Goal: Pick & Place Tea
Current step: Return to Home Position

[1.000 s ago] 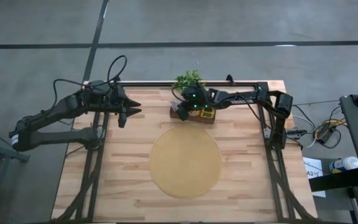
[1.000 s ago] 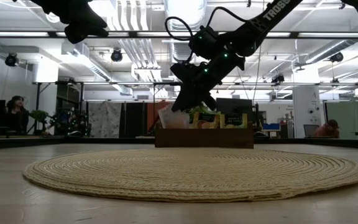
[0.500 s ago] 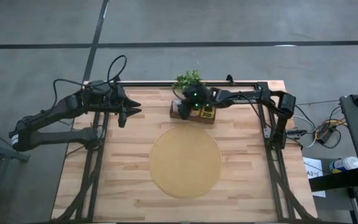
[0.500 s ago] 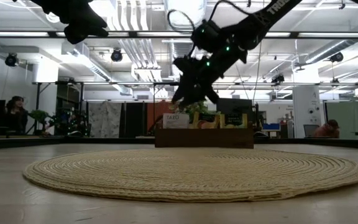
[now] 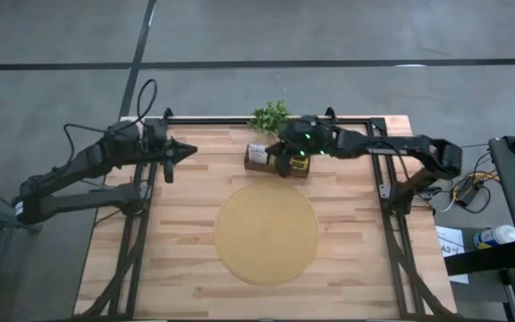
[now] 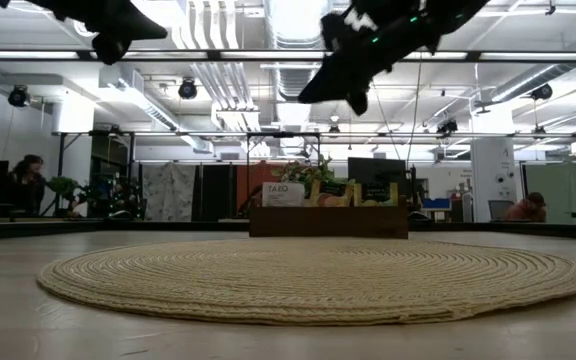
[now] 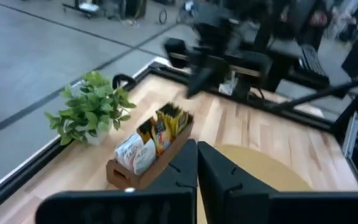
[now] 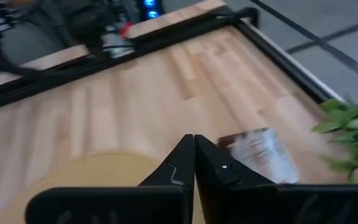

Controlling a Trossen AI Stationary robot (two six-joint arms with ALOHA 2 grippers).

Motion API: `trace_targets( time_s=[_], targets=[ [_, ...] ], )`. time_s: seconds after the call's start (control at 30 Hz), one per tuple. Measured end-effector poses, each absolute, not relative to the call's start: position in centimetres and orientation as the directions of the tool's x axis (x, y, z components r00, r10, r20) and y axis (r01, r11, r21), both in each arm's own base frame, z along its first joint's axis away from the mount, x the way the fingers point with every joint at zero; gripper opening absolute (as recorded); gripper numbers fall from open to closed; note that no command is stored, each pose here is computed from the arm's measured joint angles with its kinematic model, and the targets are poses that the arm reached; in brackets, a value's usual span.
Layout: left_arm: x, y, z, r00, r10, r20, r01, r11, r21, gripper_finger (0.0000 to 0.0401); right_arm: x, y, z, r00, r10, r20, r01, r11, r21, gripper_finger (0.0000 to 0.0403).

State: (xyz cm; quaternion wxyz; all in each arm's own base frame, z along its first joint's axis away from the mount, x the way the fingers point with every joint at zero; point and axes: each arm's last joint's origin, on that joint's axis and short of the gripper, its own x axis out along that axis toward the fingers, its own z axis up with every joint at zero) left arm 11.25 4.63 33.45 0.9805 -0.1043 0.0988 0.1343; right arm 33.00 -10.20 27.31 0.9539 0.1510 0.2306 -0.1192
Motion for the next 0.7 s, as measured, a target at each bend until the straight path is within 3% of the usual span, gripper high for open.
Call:
trace_targets(
  time_s=[0.17, 0.37, 0.53, 0.7],
  targets=[
    [10.4, 4.5, 32.0, 0.936, 0.322, -0.145, -0.347, 0.915, -0.206, 0.0001, 30.3, -7.1, 27.7, 0.92, -0.122, -0.372, 0.224, 0.943, 0.245, 0.0008],
    [10.0, 4.5, 30.5, 0.924, 0.382, -0.011, -0.371, 0.892, -0.26, 0.0001, 27.2, -4.1, 27.9, 0.961, -0.19, -0.202, 0.25, 0.908, 0.335, 0.0008],
    [10.2, 4.7, 28.3, 0.91, 0.416, 0.011, -0.398, 0.877, -0.268, 0.0001, 25.1, -2.4, 27.0, 0.941, -0.277, -0.193, 0.331, 0.875, 0.354, 0.0008],
    [10.5, 4.9, 26.4, 0.899, 0.437, 0.009, -0.419, 0.868, -0.267, 0.0001, 24.0, -1.7, 26.3, 0.944, -0.266, -0.195, 0.325, 0.853, 0.408, 0.0008]
  ],
)
